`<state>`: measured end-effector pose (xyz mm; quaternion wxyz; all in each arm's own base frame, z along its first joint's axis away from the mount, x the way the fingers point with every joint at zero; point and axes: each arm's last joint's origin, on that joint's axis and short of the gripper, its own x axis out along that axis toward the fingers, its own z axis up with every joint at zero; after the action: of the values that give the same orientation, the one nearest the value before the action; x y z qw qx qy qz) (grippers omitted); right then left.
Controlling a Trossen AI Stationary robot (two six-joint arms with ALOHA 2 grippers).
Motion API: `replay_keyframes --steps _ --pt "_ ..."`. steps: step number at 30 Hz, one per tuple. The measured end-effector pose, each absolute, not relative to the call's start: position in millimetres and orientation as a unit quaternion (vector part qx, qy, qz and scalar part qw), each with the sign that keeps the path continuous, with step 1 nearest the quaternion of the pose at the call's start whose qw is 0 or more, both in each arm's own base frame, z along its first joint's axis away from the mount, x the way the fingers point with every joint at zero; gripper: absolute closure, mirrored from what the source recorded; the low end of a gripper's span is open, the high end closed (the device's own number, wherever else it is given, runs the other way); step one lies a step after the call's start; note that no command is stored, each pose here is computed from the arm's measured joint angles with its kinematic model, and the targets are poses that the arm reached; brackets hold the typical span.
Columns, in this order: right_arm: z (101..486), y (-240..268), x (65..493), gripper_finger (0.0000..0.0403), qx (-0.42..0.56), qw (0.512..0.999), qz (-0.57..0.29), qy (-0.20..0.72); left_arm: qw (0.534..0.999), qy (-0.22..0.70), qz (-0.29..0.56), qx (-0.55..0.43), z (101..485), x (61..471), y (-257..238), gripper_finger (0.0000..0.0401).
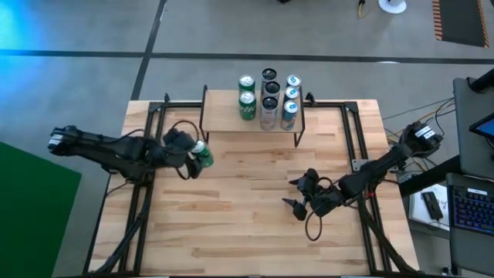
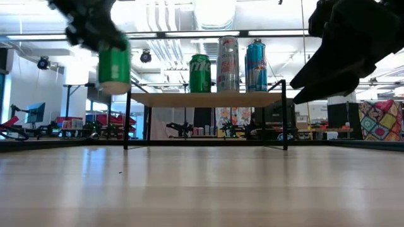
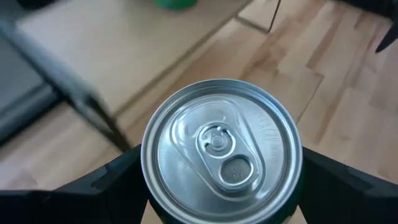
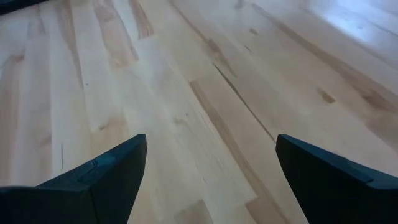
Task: Sort soda cans
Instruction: Put the green soda can on the shelf and align it with other green soda cans
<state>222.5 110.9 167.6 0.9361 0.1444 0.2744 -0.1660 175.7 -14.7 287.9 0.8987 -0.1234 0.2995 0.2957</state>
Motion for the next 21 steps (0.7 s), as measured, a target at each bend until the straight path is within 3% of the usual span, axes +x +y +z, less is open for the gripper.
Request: replay_keyframes --steps 9,21 --pt "167.1 109.3 219.7 0.0058 0.133 0.938 -0.162 0.276 0.918 0.261 0.292 -0.059 312.8 243.0 -17.8 0.0092" --pt "157.8 109.1 212.3 0.0058 0.128 0.935 -0.162 0.288 0.903 0.268 0.334 -0.035 321.4 310.4 33.0 0.0091"
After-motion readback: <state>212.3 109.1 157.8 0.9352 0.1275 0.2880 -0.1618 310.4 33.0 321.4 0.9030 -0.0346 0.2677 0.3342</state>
